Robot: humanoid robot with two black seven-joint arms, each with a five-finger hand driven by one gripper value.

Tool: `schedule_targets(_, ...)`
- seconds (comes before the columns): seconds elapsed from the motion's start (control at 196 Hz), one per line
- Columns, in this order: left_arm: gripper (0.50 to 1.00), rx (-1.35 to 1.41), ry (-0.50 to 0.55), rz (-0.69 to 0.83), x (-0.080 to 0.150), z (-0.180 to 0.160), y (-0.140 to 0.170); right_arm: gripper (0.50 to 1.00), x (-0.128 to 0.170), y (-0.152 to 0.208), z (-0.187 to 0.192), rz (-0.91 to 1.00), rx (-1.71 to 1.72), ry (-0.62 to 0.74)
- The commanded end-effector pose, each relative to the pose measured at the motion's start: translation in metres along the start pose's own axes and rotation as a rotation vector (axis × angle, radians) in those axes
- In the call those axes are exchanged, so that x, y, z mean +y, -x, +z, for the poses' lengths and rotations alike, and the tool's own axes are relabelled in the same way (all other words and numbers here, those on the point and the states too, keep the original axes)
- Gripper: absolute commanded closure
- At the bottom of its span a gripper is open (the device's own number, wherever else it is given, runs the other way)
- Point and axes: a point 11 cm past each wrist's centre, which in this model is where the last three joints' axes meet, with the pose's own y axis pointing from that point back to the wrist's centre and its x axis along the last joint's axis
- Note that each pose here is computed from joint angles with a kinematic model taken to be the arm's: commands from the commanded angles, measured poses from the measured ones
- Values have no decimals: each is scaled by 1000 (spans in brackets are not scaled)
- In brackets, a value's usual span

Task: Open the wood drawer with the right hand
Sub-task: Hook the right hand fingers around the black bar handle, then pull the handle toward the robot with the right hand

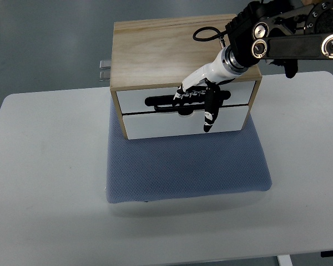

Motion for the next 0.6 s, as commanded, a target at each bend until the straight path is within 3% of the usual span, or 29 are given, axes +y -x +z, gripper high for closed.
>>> schedule_targets(0.0, 500, 1, 0, 0, 0, 0, 0, 560, -2, 1, 2, 3, -6, 0)
schedule_targets(0.597, 500, 0, 0, 0, 0, 0, 0, 560, -4, 6, 1, -21, -8, -6)
